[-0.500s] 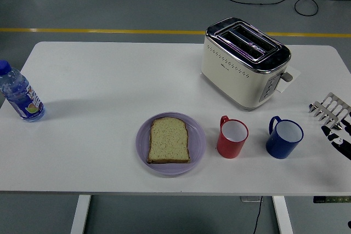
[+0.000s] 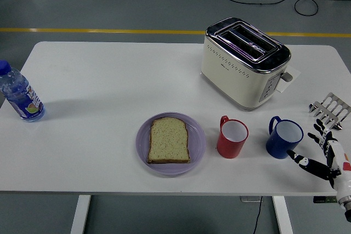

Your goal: Pick up the cup,pour liquid into bread,place the cup on the desk

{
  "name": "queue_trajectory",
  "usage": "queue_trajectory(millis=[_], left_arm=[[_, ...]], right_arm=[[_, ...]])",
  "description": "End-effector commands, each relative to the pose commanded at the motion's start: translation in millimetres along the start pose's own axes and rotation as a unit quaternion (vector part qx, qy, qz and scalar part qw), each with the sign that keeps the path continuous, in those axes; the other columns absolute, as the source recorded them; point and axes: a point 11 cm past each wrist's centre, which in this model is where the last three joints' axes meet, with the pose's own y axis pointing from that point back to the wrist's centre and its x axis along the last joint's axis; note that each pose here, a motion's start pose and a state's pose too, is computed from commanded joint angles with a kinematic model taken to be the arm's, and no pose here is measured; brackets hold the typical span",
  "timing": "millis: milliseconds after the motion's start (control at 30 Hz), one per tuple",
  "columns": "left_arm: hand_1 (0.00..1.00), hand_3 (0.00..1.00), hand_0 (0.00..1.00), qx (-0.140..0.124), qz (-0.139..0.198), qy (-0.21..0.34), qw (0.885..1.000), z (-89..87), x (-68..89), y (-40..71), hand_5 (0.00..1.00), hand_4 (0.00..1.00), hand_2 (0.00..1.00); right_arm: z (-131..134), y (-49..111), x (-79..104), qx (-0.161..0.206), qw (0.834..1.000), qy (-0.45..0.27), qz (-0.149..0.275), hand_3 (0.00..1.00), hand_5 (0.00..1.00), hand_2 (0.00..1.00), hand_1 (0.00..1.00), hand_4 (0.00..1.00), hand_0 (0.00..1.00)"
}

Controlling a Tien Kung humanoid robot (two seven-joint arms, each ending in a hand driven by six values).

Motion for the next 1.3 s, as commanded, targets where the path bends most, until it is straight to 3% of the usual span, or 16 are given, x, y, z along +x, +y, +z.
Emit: queue_trajectory(millis=[567,1300], left_arm=[[0.608,0.527,0.646,0.003,-0.002,0.001,1.000,-2.7,-2.0,0.3,0.754,0.291,0.591],[0.607,0.527,0.646,0.010,-0.006,-0.008,1.000,-10.5,-5.9,1.0,0.754,0.295,0.590]], right_arm=[[0,-20.2,-31.0,0.002,0.998,-0.064,0.009,0.998,0.086,0.988,0.886,0.986,0.986],[23,-34.9,-52.6,-0.038,0.994,-0.101,0.035,0.998,0.084,0.981,0.878,0.983,0.980]])
